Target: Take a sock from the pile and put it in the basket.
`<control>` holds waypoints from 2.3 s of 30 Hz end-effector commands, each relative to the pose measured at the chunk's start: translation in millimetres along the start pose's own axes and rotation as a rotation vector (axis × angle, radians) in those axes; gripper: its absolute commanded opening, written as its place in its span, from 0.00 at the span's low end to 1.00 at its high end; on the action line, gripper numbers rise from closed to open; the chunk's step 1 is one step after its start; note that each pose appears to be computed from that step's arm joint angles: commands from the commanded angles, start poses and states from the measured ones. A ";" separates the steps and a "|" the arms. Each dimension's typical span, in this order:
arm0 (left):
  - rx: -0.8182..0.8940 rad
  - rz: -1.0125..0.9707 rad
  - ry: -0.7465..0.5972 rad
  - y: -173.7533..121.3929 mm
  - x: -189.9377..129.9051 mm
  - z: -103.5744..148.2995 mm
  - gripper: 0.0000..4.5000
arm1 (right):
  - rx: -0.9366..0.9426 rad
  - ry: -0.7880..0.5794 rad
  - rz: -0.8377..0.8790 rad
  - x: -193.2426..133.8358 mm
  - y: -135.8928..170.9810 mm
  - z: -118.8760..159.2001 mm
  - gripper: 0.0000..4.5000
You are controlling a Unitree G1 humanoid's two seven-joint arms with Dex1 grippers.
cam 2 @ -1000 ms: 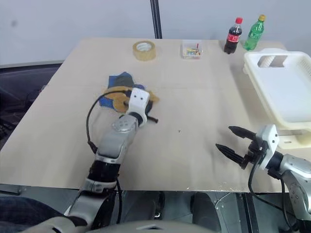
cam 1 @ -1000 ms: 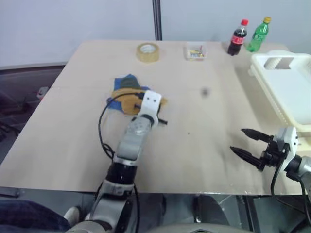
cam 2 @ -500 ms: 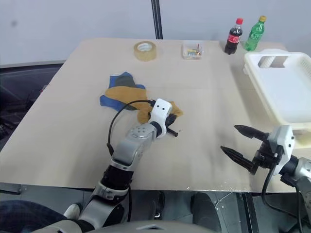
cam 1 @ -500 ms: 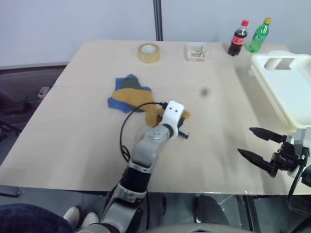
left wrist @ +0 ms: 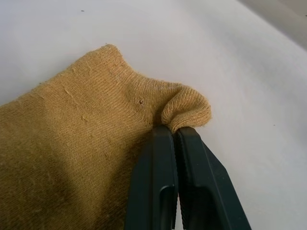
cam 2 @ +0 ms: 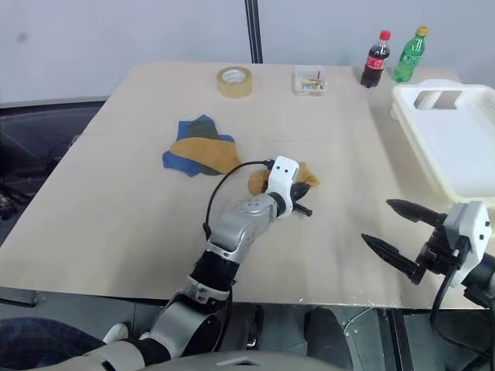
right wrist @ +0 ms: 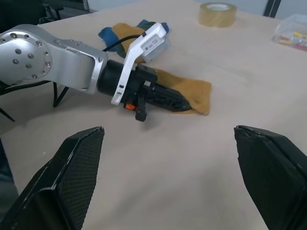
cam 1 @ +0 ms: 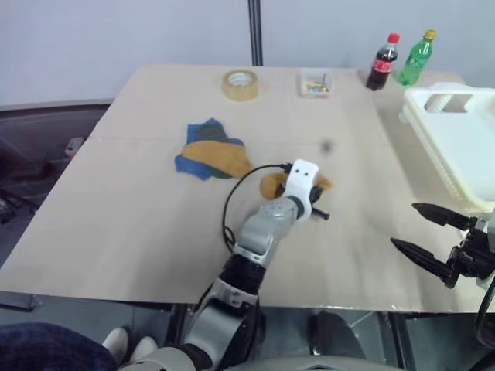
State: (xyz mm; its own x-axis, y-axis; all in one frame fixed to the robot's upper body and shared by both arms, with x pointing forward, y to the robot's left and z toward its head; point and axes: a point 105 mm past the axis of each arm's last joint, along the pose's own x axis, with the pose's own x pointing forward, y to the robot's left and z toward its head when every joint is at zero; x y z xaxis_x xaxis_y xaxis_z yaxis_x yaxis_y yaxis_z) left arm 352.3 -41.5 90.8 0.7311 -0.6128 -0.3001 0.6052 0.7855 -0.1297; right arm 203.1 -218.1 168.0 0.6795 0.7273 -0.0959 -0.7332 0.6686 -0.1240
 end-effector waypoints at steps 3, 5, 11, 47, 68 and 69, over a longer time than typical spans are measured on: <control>-0.052 -0.152 -0.010 -63.2 4.0 7.8 0.07 | -0.022 -0.023 0.013 3.3 1.1 9.3 1.00; -0.023 -0.159 -0.043 -63.2 0.8 14.2 0.20 | -0.017 -0.024 0.021 5.4 0.4 8.0 1.00; 0.094 -0.192 -0.082 -60.4 -8.9 20.1 0.74 | -0.002 -0.035 0.047 15.2 -1.6 1.3 1.00; 0.458 0.478 -0.105 137.9 -65.8 24.9 0.81 | -0.030 -0.137 0.167 50.7 5.2 5.1 1.00; 0.412 0.596 -0.054 161.1 -71.7 18.5 0.00 | -0.014 -0.128 0.133 47.3 2.5 -4.1 1.00; 0.402 0.598 -0.059 160.9 -71.7 19.2 0.00 | -0.014 -0.128 0.134 47.7 3.0 -4.6 1.00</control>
State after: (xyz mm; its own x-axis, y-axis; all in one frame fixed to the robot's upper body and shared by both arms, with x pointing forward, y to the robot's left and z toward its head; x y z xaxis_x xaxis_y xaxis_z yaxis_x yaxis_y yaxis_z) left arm 400.8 122.8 104.1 0.9768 -0.1256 -0.1732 0.1874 0.8927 0.4097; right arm 235.0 -183.6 152.3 0.5722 0.8201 -0.0056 -0.8164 0.5690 -0.0990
